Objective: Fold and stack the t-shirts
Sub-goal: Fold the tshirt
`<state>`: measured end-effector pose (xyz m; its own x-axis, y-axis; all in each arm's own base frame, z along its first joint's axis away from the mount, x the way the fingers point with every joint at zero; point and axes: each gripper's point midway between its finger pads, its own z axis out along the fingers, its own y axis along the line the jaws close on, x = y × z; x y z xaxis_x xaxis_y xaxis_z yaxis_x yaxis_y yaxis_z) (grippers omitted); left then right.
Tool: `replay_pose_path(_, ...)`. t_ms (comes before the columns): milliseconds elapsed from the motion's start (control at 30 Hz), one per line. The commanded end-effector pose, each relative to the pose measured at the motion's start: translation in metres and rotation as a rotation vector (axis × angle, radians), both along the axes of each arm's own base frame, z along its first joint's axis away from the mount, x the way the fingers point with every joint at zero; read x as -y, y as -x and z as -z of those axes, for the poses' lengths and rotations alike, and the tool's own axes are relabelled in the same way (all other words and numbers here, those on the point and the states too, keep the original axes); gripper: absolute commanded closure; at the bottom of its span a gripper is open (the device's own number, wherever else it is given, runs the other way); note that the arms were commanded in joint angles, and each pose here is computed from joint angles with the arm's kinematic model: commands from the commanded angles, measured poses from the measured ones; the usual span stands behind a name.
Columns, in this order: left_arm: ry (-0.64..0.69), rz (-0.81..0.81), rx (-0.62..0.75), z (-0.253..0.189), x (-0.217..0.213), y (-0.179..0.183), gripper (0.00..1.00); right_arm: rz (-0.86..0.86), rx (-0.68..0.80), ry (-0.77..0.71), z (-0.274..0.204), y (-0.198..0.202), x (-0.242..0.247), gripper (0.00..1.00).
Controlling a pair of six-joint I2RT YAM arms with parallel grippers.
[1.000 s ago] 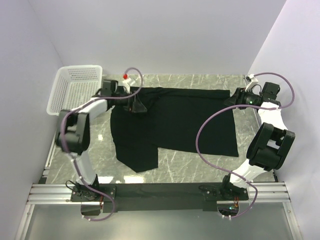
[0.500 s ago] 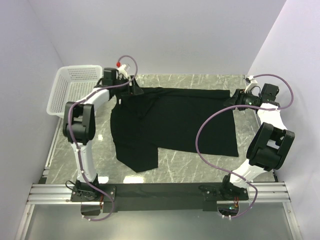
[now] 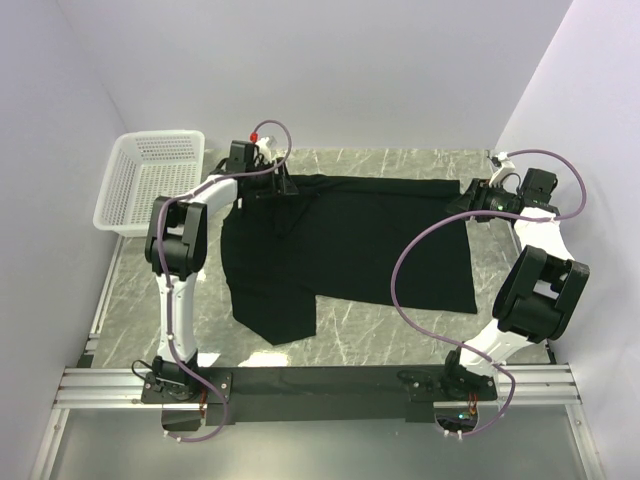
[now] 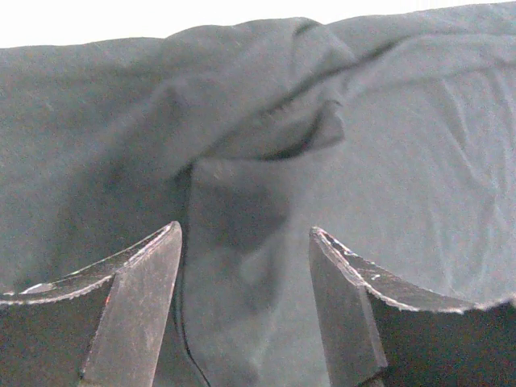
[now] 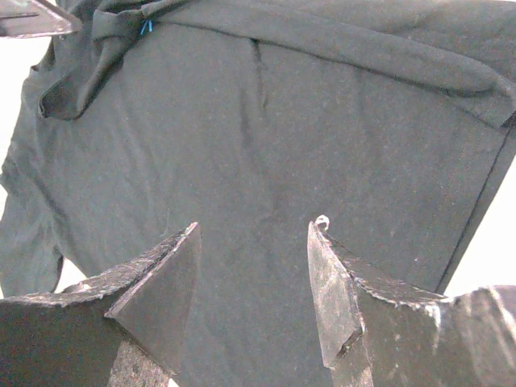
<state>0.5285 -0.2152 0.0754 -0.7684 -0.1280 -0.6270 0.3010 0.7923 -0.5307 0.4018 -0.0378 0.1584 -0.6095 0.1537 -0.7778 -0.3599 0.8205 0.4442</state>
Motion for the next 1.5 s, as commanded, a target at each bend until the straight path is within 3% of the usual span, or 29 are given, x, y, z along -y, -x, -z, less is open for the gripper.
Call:
replay_pose_path(0, -0.024, -0.051, 0.059, -0.010, 0.000, -0.025, 0.31, -0.002, 0.073, 0.017, -0.024, 0.000, -0.001, 0.38)
replay_pose_path(167, -0.026, -0.066, 0.057, 0.000, 0.003, -0.037, 0.34, -0.003, 0.071, 0.014, -0.023, 0.002, -0.001, 0.38)
replay_pose_path(433, -0.008, -0.011, 0.015, 0.013, 0.015, -0.036, 0.49, 0.000, 0.073, 0.017, -0.025, 0.002, -0.001, 0.38)
replay_pose_path(733, 0.004, 0.046, -0.011, 0.021, 0.022, -0.024, 0.51, 0.003, 0.073, 0.011, -0.026, 0.000, 0.000, 0.38)
replay_pose_path(867, -0.001, 0.056, -0.012, 0.021, 0.023, -0.024, 0.58, 0.002, 0.072, 0.009, -0.024, 0.001, -0.001, 0.38)
replay_pose_path(1067, -0.009, 0.058, 0.011, 0.014, 0.023, -0.026, 0.78, 0.001, 0.071, 0.007, -0.024, 0.002, -0.002, 0.38)
replay_pose_path(1100, -0.009, 0.062, 0.019, 0.011, 0.024, -0.027, 0.87, 0.001, 0.073, 0.008, -0.025, 0.002, -0.002, 0.38)
replay_pose_path(1200, -0.006, 0.082, 0.037, 0.006, 0.025, -0.025, 0.99, 0.002, 0.072, 0.009, -0.025, 0.002, -0.001, 0.38)
replay_pose_path(1467, 0.066, 0.185, 0.115, -0.032, 0.035, -0.003, 0.99, 0.006, 0.076, 0.010, -0.026, 0.004, 0.001, 0.38)
